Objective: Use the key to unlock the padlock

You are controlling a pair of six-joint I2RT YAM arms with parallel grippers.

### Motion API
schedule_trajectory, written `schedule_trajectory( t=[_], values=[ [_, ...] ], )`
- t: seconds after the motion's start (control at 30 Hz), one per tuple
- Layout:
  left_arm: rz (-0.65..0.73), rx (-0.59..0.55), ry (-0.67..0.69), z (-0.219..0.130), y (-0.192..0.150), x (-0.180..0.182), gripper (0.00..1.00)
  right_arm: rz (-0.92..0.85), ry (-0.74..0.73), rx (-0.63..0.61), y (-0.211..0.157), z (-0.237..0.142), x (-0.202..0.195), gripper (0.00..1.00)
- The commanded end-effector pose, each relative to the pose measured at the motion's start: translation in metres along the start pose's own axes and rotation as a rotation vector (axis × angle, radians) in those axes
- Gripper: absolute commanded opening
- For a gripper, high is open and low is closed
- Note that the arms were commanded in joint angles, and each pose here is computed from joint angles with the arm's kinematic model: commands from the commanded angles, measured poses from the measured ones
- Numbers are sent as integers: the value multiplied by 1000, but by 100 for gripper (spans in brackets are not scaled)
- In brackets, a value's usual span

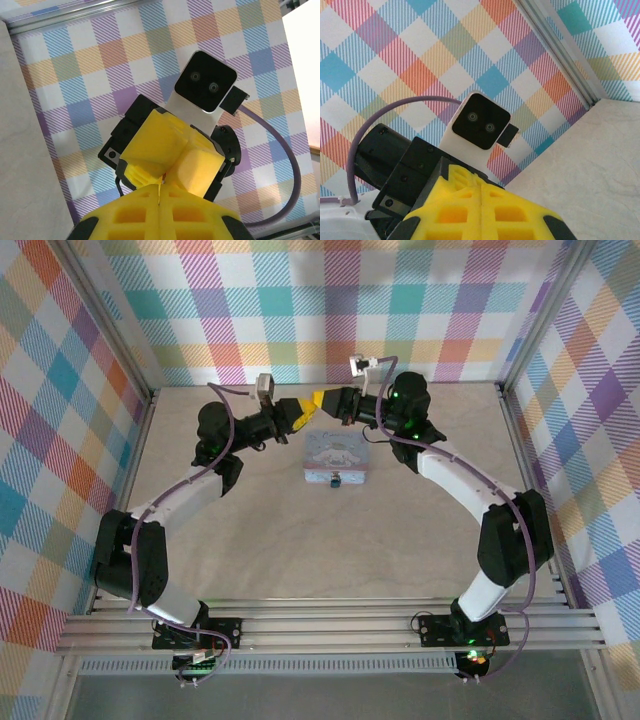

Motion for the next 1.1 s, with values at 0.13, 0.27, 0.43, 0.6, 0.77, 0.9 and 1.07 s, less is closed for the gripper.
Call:
schedule_trajectory(
  t=[0.13,0.27,0.43,0.6,0.77,0.9,1.07],
  values=[
    [47,10,0,2,-4,-5,0,59,-44,38,-13,4,-11,19],
    [114,20,79,-1,-6,-3,0,148,-129,67,-13,1,-14,41],
    [263,73,193,-6,-12,-5,0,254,-161,69,-5,-10,-7,46],
    [296,144,185,-4,-16,-14,0,418,-111,123,-8,-10,-4,44],
    [308,131,168,-4,-15,-18,0,533,-23,216,-13,0,-1,30],
    [304,128,179,-4,-15,-17,0,524,9,207,-9,3,1,7],
    [302,106,195,-9,-14,-16,0,516,-17,207,-8,1,1,22]
  ],
)
Point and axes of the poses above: each hand's point on the last joint's axis, 136 mm out from that joint toward the fingers, its own z axis out along the fingers, its own x axis along the line the jaws close on, y = z × x, the point moved 4 cm from there along -z, back along the fingers
